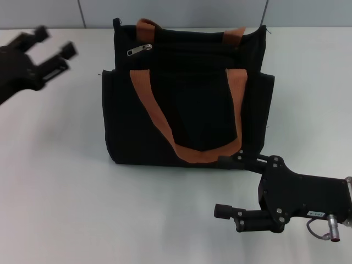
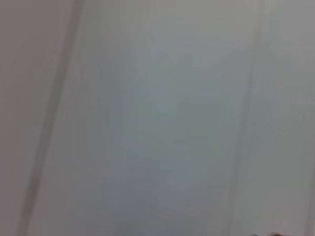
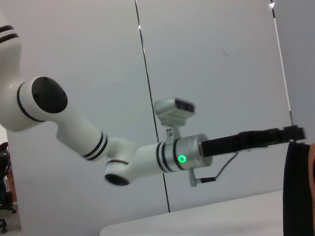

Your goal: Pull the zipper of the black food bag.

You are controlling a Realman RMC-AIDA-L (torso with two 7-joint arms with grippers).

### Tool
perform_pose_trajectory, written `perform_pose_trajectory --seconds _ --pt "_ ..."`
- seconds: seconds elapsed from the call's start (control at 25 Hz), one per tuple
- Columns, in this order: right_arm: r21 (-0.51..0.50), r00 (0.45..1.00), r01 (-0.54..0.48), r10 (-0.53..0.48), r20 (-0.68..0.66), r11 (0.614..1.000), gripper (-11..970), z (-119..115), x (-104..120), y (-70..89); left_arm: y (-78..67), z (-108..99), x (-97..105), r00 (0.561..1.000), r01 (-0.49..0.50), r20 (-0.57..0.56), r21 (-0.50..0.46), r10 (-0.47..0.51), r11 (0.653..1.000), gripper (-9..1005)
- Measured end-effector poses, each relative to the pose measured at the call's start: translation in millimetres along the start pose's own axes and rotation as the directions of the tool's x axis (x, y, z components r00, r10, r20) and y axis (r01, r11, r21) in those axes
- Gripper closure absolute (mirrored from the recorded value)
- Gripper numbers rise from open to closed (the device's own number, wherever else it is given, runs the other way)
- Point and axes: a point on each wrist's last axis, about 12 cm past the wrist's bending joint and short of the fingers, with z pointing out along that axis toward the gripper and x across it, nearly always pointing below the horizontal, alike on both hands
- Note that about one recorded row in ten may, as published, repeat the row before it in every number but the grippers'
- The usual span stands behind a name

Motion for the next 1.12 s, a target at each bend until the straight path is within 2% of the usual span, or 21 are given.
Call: perform_pose_trajectory --seconds 0.04,0.08,0.16,0.28,0.32,0.36,0.48,0.8,1.12 --pt "0.001 1.000 0.000 0.000 0.000 1.000 123 0 0 -0.1 -2.0 17 -3 0.998 -0.027 -0.063 0.078 0.032 0.997 200" --pt "0.001 1.000 0.000 0.000 0.000 1.000 124 0 0 -0.1 -2.0 17 -3 0.998 -0.027 -0.063 0.078 0.032 0.997 200" --pt "0.003 1.000 -0.003 0.003 0.001 1.000 124 0 1 0.4 -5.1 31 -6 0.990 -0.055 -0.123 0.141 0.073 0.988 200" --pt "0.002 1.000 -0.011 0.011 0.005 1.000 124 1 2 1.7 -5.1 31 -6 0.990 -0.055 -0.123 0.141 0.073 0.988 200" --pt "0.003 1.000 -0.012 0.012 0.006 1.000 124 1 2 1.9 -13.9 46 -6 0.973 -0.110 -0.176 0.214 0.149 0.971 200" --pt "0.003 1.000 -0.013 0.013 0.007 1.000 124 1 2 2.0 -13.9 46 -6 0.973 -0.110 -0.176 0.214 0.149 0.971 200" --pt "0.006 1.000 -0.014 0.014 0.008 1.000 124 1 2 2.0 -20.8 62 -11 0.944 -0.131 -0.250 0.310 0.214 0.942 200" --pt "0.007 1.000 -0.006 0.006 0.014 1.000 124 2 2 2.3 -25.3 77 -21 0.932 -0.143 -0.264 0.363 0.249 0.921 203" --pt "0.009 1.000 -0.006 0.006 0.025 1.000 124 3 4 4.2 -25.6 81 -22 0.936 -0.124 -0.269 0.352 0.227 0.928 213"
